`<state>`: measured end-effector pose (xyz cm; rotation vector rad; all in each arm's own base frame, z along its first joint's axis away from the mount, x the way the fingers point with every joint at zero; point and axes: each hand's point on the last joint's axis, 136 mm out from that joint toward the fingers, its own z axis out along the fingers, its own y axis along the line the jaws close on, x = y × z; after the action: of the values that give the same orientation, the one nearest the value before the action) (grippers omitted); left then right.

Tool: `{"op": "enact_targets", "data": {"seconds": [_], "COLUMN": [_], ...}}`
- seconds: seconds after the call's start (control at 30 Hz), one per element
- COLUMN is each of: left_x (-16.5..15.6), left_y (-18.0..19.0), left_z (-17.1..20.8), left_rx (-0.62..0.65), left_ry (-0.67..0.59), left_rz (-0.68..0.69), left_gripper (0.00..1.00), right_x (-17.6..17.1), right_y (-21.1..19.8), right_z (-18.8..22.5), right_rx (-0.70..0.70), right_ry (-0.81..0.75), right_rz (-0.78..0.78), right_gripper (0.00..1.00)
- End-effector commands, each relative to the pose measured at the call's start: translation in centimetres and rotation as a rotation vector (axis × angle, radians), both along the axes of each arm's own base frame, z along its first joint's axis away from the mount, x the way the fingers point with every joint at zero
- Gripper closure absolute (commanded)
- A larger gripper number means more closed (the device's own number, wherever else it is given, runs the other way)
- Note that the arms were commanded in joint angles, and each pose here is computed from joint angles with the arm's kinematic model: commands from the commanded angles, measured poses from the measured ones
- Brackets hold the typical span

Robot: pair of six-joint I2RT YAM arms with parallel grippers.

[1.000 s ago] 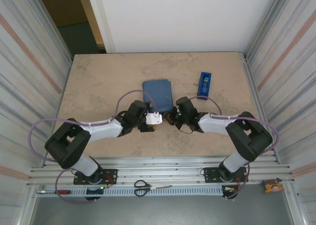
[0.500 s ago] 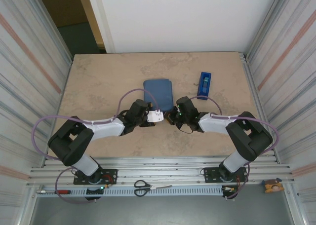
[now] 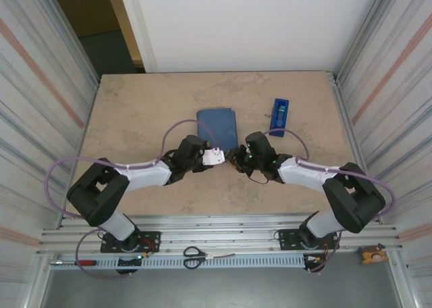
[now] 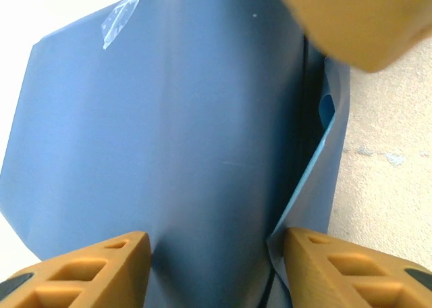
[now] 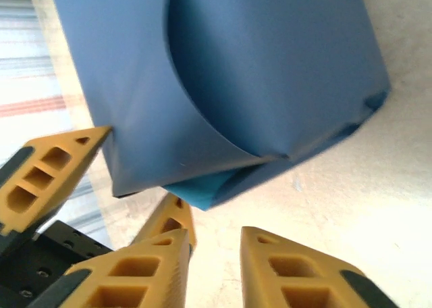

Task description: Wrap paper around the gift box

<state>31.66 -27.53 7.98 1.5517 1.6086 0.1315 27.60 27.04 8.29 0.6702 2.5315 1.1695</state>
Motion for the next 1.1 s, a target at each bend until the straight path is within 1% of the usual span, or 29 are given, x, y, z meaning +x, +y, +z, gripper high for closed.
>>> {"op": "enact_targets", "data": {"seconds": [0.0, 0.07, 0.13, 0.4, 0.53, 0.67, 0.8, 0.93, 1.07], "left_x": [-0.7, -0.9, -0.9, -1.3, -1.6, -1.5, -1.0, -0.7, -0.6], "left_y": [-0.3, -0.4, -0.5, -1.4, -1.9, -2.1, -2.4, -2.9, -3.4], "left_z": [-1.2, -1.3, -1.6, -2.0, -2.1, -2.0, -0.9, 0.6, 0.9], "left_rx": [0.012, 0.013, 0.021, 0.025, 0.022, 0.015, -0.028, -0.062, -0.072], "left_ry": [0.06, 0.071, 0.093, 0.176, 0.199, 0.217, 0.206, 0.187, 0.176], "left_rz": [-0.003, -0.008, -0.007, 0.001, 0.007, 0.047, 0.078, 0.062, 0.046], "left_gripper": [0.47, 0.47, 0.47, 0.47, 0.47, 0.46, 0.38, 0.31, 0.27], "right_x": [-1.2, -1.1, -0.8, 2.0, 3.2, 4.1, 4.5, 4.7, 4.8], "right_y": [-1.2, -0.8, 0.0, 1.4, 1.0, 0.2, 0.0, -0.1, -0.1], "right_z": [-2.2, -2.6, -2.8, -2.6, -2.4, -2.1, -1.8, -1.6, -1.7], "right_rx": [-0.065, -0.058, -0.044, 0.021, 0.029, 0.041, 0.055, 0.057, 0.055], "right_ry": [0.037, 0.044, 0.038, -0.009, -0.02, -0.036, -0.042, -0.046, -0.044], "right_rz": [-0.001, 0.01, 0.022, 0.001, -0.022, -0.044, -0.042, -0.042, -0.038], "right_gripper": [0.83, 0.89, 0.91, 0.95, 0.96, 0.96, 0.96, 0.96, 0.96]}}
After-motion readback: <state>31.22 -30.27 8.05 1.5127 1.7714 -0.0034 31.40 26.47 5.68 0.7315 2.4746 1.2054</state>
